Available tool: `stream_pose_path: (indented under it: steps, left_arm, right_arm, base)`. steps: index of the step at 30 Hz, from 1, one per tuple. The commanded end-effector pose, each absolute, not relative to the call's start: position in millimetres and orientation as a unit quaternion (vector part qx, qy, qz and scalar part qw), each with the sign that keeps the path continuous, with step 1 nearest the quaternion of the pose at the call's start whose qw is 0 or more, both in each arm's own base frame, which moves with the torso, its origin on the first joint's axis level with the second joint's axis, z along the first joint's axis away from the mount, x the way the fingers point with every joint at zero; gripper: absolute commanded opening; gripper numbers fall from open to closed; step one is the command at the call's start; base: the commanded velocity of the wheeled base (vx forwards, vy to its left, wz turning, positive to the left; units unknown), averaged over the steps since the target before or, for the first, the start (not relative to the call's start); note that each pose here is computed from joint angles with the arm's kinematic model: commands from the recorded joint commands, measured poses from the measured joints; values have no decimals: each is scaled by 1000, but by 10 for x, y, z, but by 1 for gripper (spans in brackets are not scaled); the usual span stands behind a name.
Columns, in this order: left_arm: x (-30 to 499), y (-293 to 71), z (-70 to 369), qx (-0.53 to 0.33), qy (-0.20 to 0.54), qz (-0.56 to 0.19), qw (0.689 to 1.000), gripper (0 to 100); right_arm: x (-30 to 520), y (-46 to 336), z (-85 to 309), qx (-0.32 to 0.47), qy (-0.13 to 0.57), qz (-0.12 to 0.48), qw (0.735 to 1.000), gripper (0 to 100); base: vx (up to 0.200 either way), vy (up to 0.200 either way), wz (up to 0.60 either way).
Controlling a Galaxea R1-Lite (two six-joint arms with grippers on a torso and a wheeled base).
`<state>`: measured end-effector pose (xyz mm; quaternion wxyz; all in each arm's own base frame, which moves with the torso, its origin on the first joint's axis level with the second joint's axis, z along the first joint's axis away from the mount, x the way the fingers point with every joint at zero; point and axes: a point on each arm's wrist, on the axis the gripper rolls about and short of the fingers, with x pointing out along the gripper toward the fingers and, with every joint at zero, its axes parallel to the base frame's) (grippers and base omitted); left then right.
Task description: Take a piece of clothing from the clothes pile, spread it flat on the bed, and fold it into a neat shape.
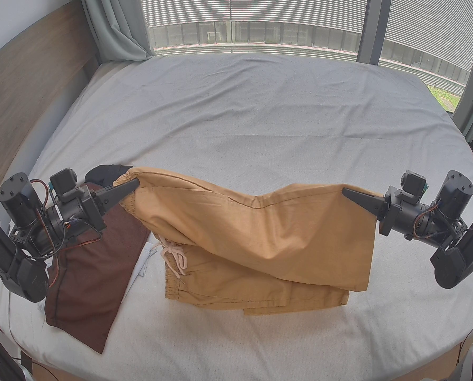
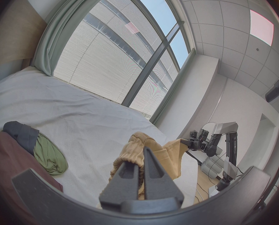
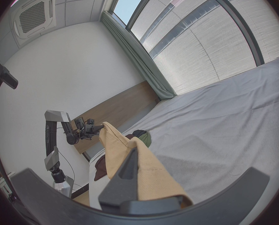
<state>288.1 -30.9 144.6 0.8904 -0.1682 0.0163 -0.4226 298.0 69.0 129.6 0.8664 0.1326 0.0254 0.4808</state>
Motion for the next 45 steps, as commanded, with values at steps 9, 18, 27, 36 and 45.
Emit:
stream_pose_path:
  steps: [9,18,27,36,45]
  left_arm:
    - [2985,-327,1400,-175,20,-421,890,0]
    - [3029,-329,1377,-177,22,-420,890,0]
    - [3042,-325,1387,-175,19,-420,891,0]
    - [3055,-326,1381,-175,19,-419,891,0]
    - [3089,-326,1357,-177,20,-414,893,0]
  right_arm:
    - [3065,573,1412,135,3,465,875,0]
    - [3094,514,1440,136,-3,457,879,0]
    - [3114,468,1459,137,-7,451,882,0]
    - [3144,417,1494,135,-16,445,885,0]
    - [3135,334,1568,143,-22,435,889,0]
  base:
    - [0,0,0]
    - [0,0,0]
    - [0,0,0]
    - [0,0,0]
    - [0,0,0]
